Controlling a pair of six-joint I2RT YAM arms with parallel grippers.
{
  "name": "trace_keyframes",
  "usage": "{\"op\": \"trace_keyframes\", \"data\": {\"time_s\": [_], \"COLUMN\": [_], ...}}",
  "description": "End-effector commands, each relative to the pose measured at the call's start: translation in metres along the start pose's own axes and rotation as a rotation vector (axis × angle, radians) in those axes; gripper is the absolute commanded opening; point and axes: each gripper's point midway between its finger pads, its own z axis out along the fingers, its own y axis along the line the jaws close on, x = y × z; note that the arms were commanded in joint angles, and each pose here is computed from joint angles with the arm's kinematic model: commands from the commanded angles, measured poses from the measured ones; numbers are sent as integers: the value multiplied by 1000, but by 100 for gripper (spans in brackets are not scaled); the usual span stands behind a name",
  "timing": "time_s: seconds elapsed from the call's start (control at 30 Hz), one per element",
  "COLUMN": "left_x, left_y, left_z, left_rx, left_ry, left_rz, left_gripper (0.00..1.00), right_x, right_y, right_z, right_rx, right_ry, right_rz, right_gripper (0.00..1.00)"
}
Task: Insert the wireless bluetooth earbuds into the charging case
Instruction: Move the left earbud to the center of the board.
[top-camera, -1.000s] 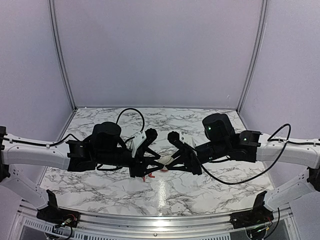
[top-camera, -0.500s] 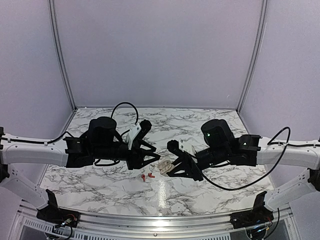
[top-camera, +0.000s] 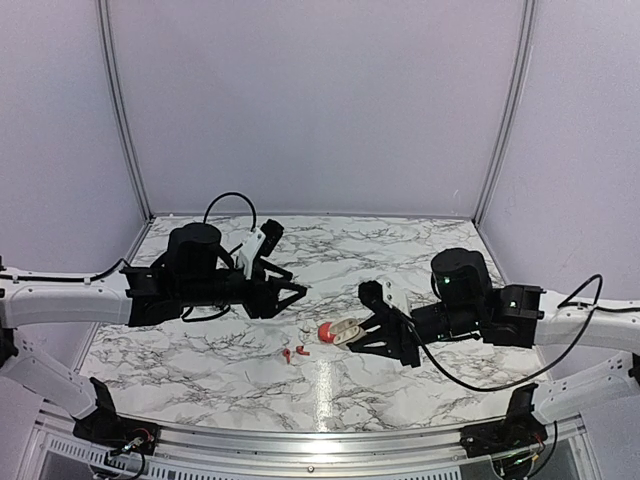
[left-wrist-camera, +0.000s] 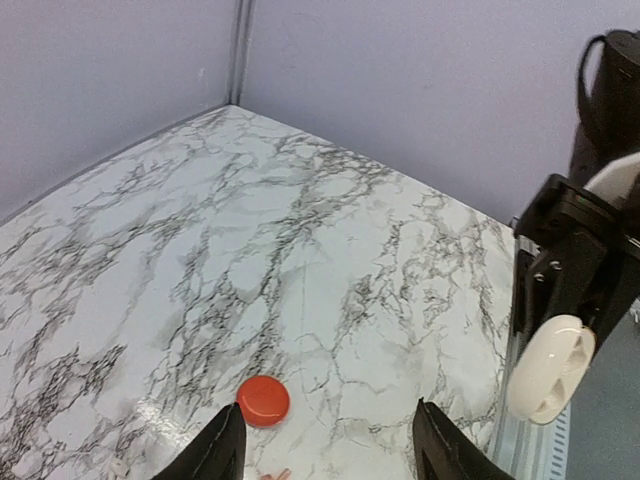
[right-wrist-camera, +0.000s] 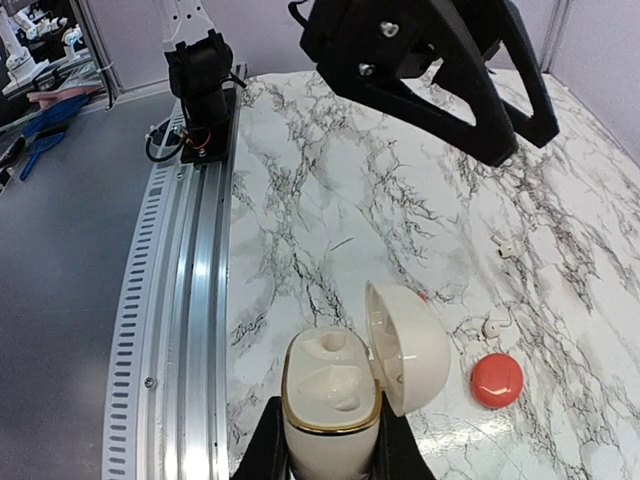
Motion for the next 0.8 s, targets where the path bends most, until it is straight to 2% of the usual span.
{"op": "trace_keyframes", "data": {"time_s": [0.0,0.13,0.27,0.4,0.5,0.7,0.77], "left_x": [9,31,63,90,110,129,138], "left_y": [56,87,116,139,144,151,156], "left_z": [-10,-10,-5,-3,-1,12,15], "left_rx": [-180,-267,-397,-459,-448,-405,-406], "left_ry": [14,106,341,591,756,931,991], "left_rz": [-133,-179,-111,-64,-20,14,29], "left_gripper": [59,59,59,57,57,56,53], "right_x": [-32,-46,-42,-32,-32,-30,-30], "right_y": [-5,-4,-6,-3,0,2,2], "right_z": [-25,-39,-33,-23,-22,-20,-20], "right_rx": [98,138,138,109,97,82,82], "right_ry": [-178,-257,-213,-161,-163,-153,-152], "right_rz": [-59,-123,-121,-102,-102,-98,-96], "right_gripper": [0,0,0,0,0,0,0]}}
